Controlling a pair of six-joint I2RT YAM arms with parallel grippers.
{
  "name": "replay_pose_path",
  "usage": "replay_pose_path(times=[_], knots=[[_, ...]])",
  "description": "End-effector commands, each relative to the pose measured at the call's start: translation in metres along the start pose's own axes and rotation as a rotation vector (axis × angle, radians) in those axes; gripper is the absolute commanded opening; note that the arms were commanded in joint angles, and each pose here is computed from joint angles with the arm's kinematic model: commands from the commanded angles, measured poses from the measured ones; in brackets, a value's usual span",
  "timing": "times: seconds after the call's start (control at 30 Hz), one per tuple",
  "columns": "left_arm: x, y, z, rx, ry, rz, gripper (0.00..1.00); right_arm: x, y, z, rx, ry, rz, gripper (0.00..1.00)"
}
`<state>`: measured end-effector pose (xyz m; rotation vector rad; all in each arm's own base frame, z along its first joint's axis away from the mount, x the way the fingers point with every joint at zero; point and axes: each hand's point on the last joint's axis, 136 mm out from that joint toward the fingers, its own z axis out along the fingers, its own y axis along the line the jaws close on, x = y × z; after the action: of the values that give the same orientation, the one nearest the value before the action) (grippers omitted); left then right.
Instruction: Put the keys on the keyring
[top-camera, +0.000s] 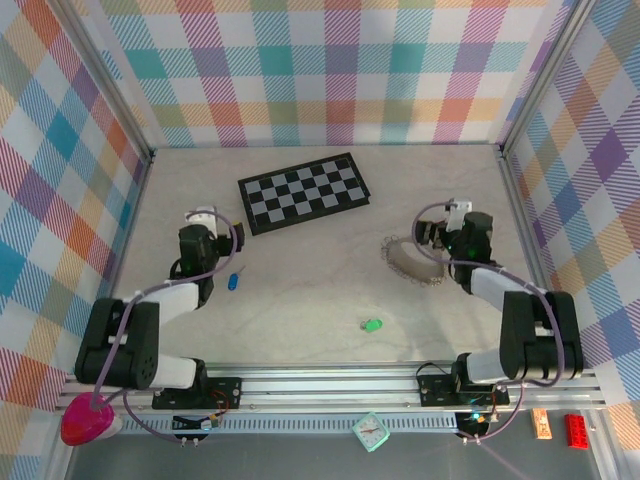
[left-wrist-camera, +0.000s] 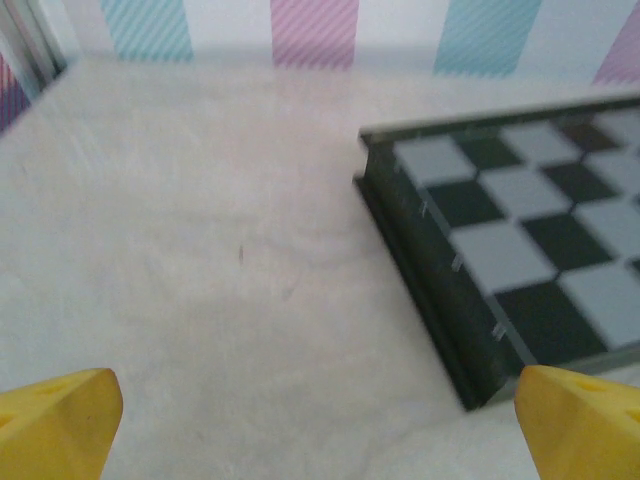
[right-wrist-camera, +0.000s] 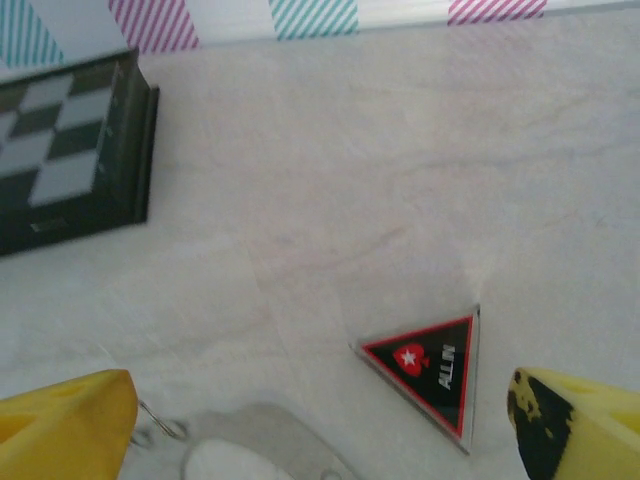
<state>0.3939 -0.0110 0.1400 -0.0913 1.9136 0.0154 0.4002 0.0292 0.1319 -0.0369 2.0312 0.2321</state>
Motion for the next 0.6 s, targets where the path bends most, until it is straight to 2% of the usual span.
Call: replay_pose_path(times=[0.0, 0.17, 0.33, 0.57], knots=[[-0.022, -0.003, -0.011, 0.021, -0.001, -0.026, 1.0, 0.009, 0.01, -0.014, -0.011, 0.157, 0.143, 0.93], [-0.038, -0.023, -0.027, 0.117, 0.028, -0.055, 1.0, 0.023, 0.034, -0.033, -0.016, 0.305, 0.248, 0.88], [-0.029, -0.036, -0.034, 0.179, 0.101, -0.094, 1.0, 0.054, 0.042, -0.053, 0.022, 0.491, 0.356, 0.8], [-0.026, -0.086, -0.052, 0.354, 0.131, -0.199, 1.0, 0.074, 0.076, -0.068, -0.004, 0.63, 0.302, 0.75]])
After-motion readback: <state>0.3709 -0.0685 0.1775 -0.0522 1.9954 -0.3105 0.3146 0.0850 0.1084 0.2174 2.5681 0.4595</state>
